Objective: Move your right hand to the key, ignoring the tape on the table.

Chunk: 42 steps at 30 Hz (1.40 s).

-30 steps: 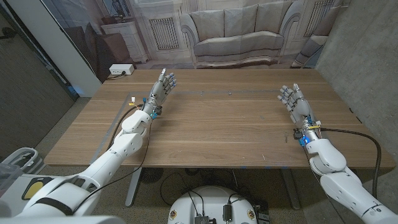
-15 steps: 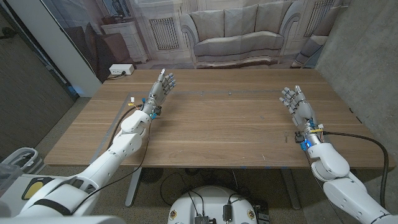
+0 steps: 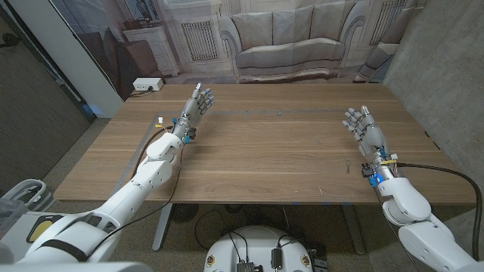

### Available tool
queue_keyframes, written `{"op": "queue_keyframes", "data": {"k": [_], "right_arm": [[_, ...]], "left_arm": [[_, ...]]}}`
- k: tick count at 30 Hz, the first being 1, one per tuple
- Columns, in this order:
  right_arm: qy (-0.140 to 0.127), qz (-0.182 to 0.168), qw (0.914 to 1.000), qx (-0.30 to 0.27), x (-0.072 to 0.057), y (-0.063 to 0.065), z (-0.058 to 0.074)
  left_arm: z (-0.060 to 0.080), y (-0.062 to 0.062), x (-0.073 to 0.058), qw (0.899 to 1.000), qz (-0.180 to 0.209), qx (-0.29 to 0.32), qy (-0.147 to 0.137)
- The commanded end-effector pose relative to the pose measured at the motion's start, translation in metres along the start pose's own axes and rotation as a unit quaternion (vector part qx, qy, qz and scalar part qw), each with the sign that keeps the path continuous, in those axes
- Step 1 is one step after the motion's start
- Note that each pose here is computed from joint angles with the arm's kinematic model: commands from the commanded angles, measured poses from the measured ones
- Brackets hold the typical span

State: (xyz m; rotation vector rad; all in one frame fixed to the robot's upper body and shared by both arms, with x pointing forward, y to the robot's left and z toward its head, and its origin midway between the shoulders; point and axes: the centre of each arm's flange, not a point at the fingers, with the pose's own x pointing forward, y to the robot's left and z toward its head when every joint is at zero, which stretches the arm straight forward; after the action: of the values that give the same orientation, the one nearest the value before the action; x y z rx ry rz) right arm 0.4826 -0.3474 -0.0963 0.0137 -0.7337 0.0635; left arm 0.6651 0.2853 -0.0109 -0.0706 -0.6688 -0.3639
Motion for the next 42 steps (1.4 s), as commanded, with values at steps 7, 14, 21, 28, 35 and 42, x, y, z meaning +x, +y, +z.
{"op": "queue_keyframes", "data": {"k": [7, 14, 21, 28, 35, 42], "right_arm": [[0.001, -0.004, 0.9999, -0.01, -0.015, 0.001, -0.001], [0.0, -0.01, 0.9997, -0.021, -0.02, 0.0, 0.0], [0.004, -0.014, 0.9993, -0.035, -0.023, -0.002, 0.0], [0.003, -0.018, 0.9982, -0.057, -0.024, -0.003, 0.001], [0.004, -0.026, 0.9966, -0.077, -0.025, -0.002, 0.004], [-0.001, -0.024, 0.9944, -0.103, -0.022, -0.003, 0.007]], "left_arm": [[0.005, -0.002, 0.006, 1.0, -0.007, 0.004, 0.001], [0.006, -0.004, 0.008, 1.0, -0.008, 0.006, 0.002], [0.009, -0.003, 0.007, 1.0, -0.005, 0.011, 0.003], [0.013, -0.002, 0.006, 1.0, -0.003, 0.014, 0.002], [0.015, -0.001, 0.006, 1.0, -0.002, 0.016, 0.003], [0.016, -0.001, 0.005, 1.0, -0.002, 0.013, 0.005]]}}
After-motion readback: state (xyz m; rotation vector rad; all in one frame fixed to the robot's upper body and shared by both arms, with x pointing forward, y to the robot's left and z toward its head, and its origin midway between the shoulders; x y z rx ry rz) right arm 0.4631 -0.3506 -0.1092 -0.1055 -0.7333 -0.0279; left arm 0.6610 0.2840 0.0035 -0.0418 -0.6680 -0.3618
